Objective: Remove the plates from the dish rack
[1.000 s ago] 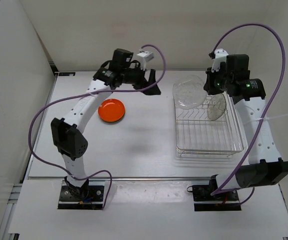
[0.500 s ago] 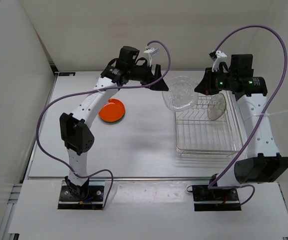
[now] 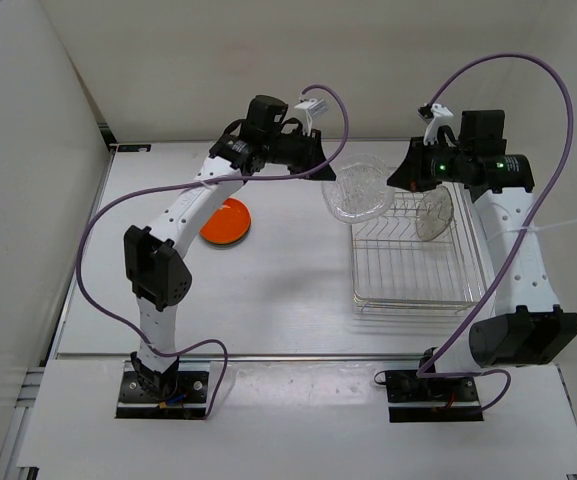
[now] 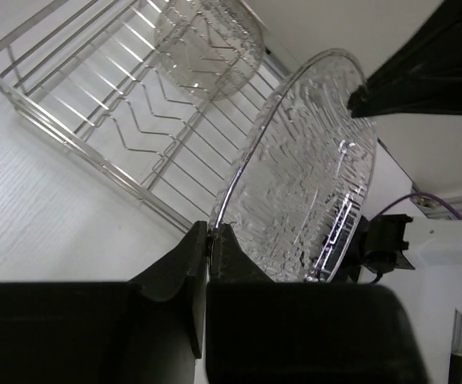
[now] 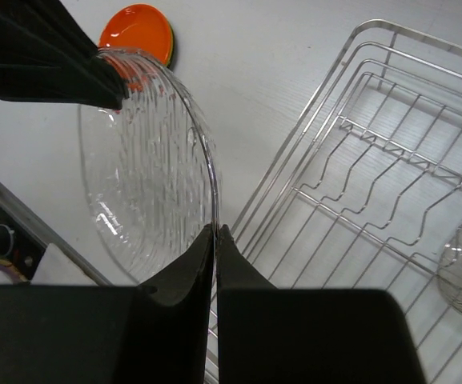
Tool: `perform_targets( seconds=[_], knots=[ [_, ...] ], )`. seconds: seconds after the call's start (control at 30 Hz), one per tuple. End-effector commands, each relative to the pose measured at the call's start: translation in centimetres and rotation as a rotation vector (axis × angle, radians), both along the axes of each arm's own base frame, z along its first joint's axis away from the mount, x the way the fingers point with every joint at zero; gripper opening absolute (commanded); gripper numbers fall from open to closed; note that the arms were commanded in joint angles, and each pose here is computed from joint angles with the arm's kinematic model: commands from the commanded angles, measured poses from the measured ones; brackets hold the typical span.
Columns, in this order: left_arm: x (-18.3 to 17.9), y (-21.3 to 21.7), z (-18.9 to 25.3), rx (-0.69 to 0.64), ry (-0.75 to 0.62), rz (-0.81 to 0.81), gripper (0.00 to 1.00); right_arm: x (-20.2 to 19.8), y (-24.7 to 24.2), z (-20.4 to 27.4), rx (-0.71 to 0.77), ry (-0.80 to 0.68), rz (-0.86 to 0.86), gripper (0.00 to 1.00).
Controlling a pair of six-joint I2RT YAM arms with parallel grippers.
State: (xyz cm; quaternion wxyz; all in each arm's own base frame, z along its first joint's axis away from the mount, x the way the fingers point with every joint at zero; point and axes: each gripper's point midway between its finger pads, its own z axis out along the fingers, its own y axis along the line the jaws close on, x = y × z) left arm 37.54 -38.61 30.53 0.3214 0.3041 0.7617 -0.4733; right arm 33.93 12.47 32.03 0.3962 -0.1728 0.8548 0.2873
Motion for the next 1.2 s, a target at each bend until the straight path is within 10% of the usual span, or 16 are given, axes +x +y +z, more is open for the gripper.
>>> perform_targets(
  seconds=[0.0, 0.1, 0.27, 1.17],
  knots=[
    [0.4, 0.9, 2.9, 0.008, -0.102, 0.071, 0.11, -0.7, 0.3, 0.7, 0.025, -0.034, 0.023, 0.00],
    [1.1, 1.8, 1.9, 0.065, -0.138, 0.112, 0.11, -1.1, 0.4, 0.2, 0.027, -0.025, 0.039, 0.19],
    [0.6, 3.6, -1.3, 0.183, -0.227, 0.034, 0.11, -1.2, 0.0, 0.2, 0.001, -0.042, 0.021, 0.91],
    [10.1, 10.6, -19.6, 0.334, -0.082, -0.066, 0.11, -1.9, -1.5, 0.1, -0.066, -0.079, -0.040, 0.93]
  ],
)
